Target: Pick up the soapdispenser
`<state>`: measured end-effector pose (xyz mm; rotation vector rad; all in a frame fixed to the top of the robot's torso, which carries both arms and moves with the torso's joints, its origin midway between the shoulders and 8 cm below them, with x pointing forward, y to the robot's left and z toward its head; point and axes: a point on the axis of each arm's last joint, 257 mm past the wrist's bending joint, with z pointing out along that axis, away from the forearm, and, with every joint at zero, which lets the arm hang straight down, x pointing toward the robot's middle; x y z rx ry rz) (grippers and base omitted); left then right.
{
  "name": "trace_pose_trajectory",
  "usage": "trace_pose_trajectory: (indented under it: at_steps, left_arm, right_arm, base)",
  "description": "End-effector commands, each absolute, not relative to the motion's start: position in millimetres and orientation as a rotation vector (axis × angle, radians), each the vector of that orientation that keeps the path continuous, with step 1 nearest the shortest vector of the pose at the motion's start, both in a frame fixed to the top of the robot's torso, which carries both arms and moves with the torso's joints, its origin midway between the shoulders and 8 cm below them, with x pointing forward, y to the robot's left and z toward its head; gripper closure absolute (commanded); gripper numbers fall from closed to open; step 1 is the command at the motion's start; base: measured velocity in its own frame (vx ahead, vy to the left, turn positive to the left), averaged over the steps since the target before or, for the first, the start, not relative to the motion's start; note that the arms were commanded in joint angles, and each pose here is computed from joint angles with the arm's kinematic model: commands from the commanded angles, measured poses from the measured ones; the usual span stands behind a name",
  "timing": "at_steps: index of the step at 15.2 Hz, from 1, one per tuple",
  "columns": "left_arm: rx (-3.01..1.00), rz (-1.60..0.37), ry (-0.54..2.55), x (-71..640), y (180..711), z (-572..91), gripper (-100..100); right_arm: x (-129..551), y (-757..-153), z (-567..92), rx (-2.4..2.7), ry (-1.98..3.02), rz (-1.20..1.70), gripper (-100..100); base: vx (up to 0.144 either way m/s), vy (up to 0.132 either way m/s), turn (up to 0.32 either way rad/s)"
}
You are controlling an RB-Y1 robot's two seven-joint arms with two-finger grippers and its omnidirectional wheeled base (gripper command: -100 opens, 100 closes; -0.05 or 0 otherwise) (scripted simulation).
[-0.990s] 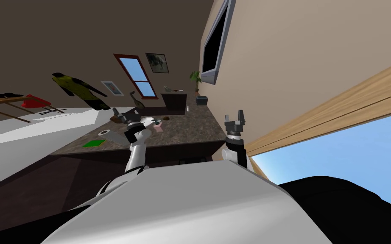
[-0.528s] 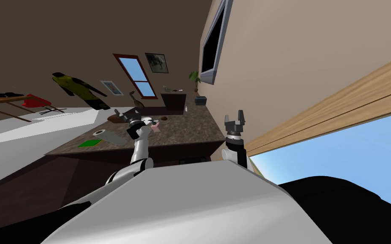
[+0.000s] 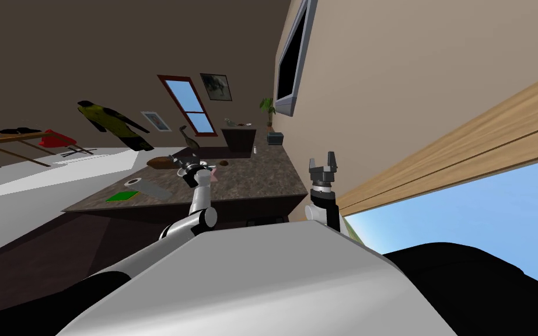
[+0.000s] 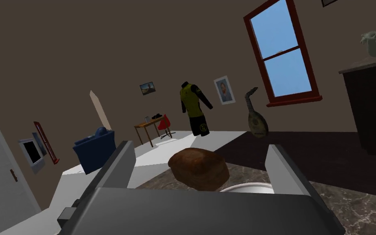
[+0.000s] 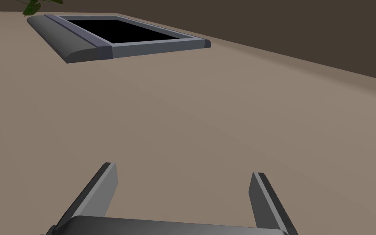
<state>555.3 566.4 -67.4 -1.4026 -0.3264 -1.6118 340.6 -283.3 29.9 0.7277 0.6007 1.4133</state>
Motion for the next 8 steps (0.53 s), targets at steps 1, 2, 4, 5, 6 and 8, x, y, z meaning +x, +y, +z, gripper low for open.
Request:
trace_pose_trajectory:
  at_steps: [1, 2, 4, 5, 6, 8]
  left_arm:
    - [-1.482, -1.630, -0.411, 567, 560, -90, -100]
    - [-1.486, -1.628, -0.410, 567, 560, -91, -100]
    - [-1.577, -1.642, -0.493, 580, 545, -119, -100]
    - [-1.623, -1.646, -0.530, 586, 534, -134, -100]
    - [-1.623, -1.646, -0.530, 586, 534, -134, -100]
    - [-1.670, -1.648, -0.564, 591, 522, -149, -100]
  right_arm:
    - [341, -283, 30, 0.728, 0.601, 1.413, 0]
    - [341, -283, 30, 0.728, 0.601, 1.413, 0]
    - [341, -283, 30, 0.728, 0.601, 1.413, 0]
    - [341, -283, 30, 0.728, 0.601, 1.413, 0]
    - [341, -283, 30, 0.728, 0.601, 1.413, 0]
    - [341, -283, 30, 0.728, 0.601, 1.413, 0]
  base:
    - [-0.005, -0.056, 0.032]
    - [-0.010, -0.043, 0.043]
    - [-0.017, -0.024, 0.068]
    - [-0.019, -0.028, 0.079]
    - [-0.012, -0.018, 0.051]
    - [-0.007, -0.010, 0.029]
